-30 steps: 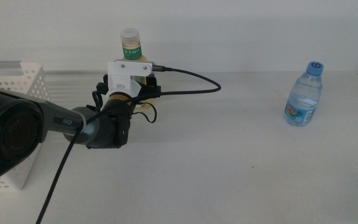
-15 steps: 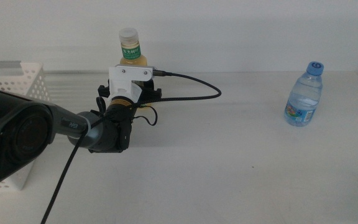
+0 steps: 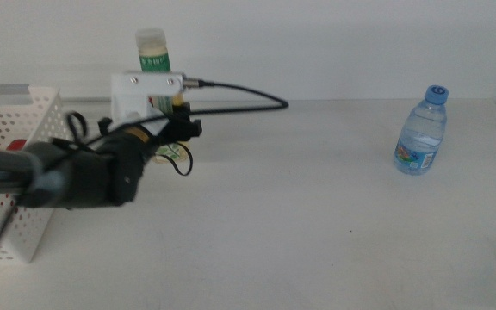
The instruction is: Use arms to grab the bottles and put them into the dustbin to the left of the table.
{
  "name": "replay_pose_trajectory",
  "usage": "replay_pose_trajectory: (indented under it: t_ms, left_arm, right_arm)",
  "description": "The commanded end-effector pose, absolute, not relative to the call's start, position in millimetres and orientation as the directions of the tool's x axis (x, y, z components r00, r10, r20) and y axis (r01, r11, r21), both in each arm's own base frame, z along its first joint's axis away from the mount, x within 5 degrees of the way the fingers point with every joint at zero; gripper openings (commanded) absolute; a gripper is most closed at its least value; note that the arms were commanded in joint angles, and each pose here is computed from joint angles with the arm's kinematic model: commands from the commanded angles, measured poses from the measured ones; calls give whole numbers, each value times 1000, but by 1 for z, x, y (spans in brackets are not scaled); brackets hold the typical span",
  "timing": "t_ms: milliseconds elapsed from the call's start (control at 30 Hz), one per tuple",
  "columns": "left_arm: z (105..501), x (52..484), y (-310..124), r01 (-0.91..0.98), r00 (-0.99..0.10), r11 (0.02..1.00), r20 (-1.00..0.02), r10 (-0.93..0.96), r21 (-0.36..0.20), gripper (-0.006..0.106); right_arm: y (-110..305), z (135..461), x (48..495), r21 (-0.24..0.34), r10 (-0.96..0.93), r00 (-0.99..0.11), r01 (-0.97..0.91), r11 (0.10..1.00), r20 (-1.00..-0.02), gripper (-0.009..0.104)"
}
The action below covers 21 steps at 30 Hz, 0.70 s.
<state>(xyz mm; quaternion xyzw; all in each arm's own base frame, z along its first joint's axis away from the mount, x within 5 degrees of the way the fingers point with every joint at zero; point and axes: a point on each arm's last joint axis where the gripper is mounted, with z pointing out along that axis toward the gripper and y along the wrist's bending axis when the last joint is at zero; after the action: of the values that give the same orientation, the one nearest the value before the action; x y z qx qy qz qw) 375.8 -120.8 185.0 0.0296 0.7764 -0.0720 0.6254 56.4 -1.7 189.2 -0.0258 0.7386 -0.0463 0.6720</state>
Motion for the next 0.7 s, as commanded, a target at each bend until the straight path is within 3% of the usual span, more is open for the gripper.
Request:
replay_pose_trajectory:
  t_ms: [0,200,333,533,667]
  left_arm:
    - [257,362,-117,160,-17,984,-997,-80,-82,-5]
    - [310,322,-111,257,-141,966,-990,13,-24,-5]
    - [332,296,-106,305,-207,952,-978,32,-33,-5]
    - [352,271,-74,266,-396,952,-918,-33,-149,-5]
    - [364,268,-45,207,-542,961,-839,-42,-182,-5]
  right_arm:
    - [-2,200,54,-122,-123,11,38,992,-992,96]
    - [-2,200,54,-122,-123,11,38,992,-992,96]
    - [-2,200,54,-122,-123,11,38,992,-992,96]
    - [-2,200,54,-122,-123,11,38,992,-992,96]
    - [-2,200,54,-122,-123,11,38,992,-992,96]
